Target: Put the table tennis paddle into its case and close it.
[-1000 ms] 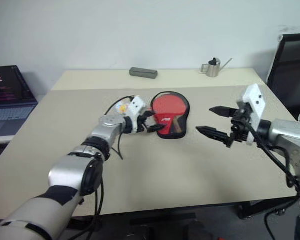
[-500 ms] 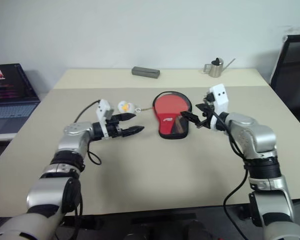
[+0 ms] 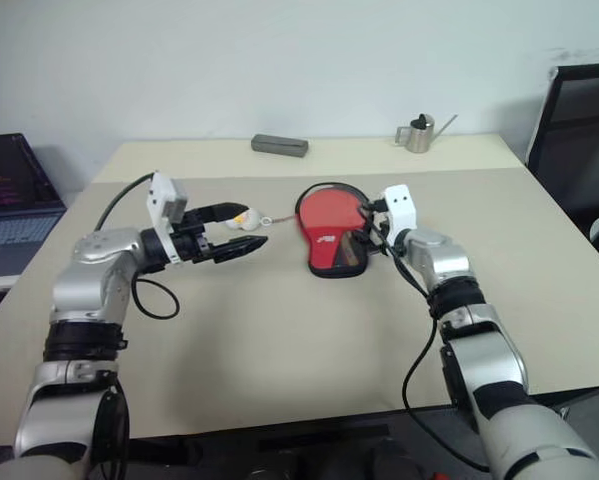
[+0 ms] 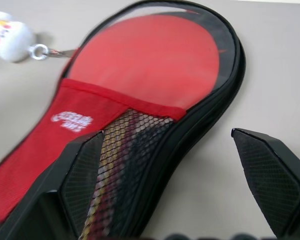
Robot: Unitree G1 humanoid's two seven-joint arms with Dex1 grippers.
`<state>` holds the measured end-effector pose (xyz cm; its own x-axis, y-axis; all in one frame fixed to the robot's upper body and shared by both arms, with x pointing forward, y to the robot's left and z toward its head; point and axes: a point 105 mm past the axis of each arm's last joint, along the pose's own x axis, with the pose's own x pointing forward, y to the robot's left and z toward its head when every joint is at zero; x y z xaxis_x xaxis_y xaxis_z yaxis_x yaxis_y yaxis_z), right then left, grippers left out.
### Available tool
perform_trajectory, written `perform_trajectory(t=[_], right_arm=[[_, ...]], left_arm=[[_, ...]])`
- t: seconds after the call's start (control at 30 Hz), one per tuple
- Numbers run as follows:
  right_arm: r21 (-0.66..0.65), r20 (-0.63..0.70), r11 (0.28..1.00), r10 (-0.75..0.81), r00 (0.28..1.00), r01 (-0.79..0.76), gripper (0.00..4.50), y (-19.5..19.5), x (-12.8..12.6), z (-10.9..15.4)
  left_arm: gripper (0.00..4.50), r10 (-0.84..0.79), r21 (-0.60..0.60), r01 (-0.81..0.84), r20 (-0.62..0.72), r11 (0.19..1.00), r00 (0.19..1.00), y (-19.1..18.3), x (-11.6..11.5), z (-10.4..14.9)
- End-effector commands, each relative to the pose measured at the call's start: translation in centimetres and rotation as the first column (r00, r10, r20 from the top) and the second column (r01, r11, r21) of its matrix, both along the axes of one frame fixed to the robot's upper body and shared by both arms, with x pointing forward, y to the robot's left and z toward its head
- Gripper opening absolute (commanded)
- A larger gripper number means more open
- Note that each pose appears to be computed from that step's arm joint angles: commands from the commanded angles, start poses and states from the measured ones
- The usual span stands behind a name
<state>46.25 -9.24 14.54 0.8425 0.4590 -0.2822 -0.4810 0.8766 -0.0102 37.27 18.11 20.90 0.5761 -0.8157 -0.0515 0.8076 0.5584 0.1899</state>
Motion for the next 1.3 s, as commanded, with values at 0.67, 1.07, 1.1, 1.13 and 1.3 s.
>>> perform_trajectory(t=[0.67, 1.07, 1.1, 1.13, 1.3], right_arm=[[-0.03, -0.006, 1.0, 0.005, 1.0, -0.005, 4.45, 2.7, 0.2, -1.8], [0.002, -0.029, 1.0, 0.029, 0.999, -0.029, 4.45, 4.5, 0.0, -1.7], [0.013, -0.032, 1.0, 0.027, 0.999, -0.027, 4.45, 4.6, 0.0, -1.7], [0.021, -0.03, 1.0, 0.02, 0.999, -0.02, 4.45, 4.6, 0.0, -1.7], [0.099, -0.03, 0.995, -0.011, 1.0, 0.013, 4.45, 4.5, 0.3, -0.8]], left_arm=[[4.5, 0.019, 0.017, -0.02, 0.053, 1.0, 0.998, 0.7, -1.5, 1.4], [4.5, 0.045, 0.025, -0.046, 0.054, 0.999, 0.998, 1.4, -1.8, 1.4], [4.5, 0.045, 0.025, -0.047, 0.054, 0.999, 0.998, 1.4, -1.8, 1.4], [4.5, 0.046, 0.025, -0.048, 0.055, 0.999, 0.997, 1.4, -1.8, 1.4], [4.5, 0.052, 0.025, -0.053, 0.059, 0.998, 0.997, 1.6, -1.7, 1.6]])
